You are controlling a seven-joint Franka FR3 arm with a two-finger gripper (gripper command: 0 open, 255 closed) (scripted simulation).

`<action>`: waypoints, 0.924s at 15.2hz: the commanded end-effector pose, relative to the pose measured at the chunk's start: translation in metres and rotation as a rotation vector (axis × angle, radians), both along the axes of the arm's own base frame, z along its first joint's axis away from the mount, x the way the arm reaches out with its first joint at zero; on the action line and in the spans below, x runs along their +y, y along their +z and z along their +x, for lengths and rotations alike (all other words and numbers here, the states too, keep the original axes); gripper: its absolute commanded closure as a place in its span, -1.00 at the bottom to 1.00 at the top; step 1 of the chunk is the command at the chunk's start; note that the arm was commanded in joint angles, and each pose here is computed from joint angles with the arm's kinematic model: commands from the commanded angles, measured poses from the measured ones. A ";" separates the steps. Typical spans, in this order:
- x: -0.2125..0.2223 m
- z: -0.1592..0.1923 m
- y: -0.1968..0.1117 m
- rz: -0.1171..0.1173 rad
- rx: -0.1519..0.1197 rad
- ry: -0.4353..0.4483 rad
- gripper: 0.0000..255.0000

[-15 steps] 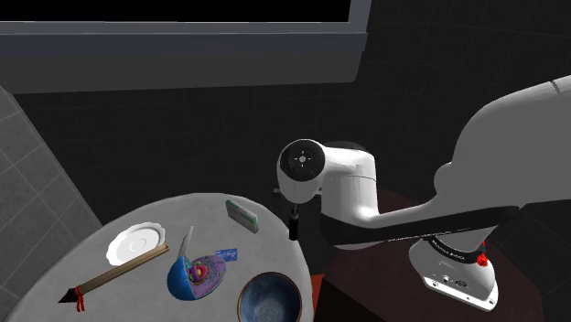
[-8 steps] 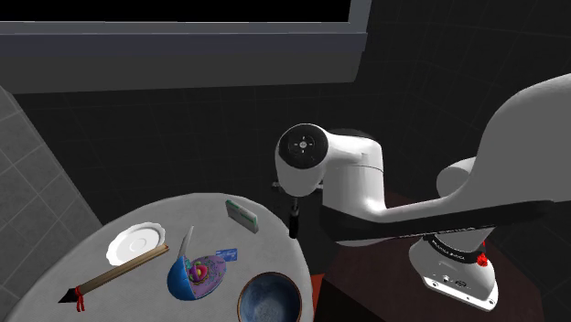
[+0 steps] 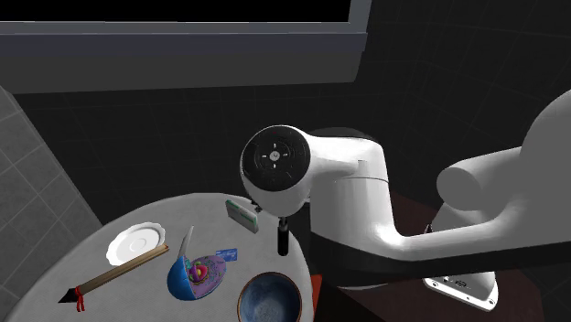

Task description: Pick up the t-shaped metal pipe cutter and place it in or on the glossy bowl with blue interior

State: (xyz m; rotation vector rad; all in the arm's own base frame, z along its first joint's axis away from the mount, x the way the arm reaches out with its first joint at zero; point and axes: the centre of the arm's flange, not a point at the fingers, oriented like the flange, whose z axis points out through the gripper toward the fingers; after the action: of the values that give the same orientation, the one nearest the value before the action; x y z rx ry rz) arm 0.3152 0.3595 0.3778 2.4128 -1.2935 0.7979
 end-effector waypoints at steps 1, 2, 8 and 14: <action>0.022 -0.010 0.009 0.000 0.001 -0.001 1.00; 0.034 -0.013 0.013 0.000 0.001 -0.001 1.00; 0.104 -0.036 0.042 0.000 0.001 -0.001 1.00; 0.108 -0.037 0.017 0.000 0.001 -0.001 1.00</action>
State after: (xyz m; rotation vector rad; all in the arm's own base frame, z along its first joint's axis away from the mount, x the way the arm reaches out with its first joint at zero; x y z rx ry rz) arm 0.2784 0.4672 0.4005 2.4119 -1.2937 0.7968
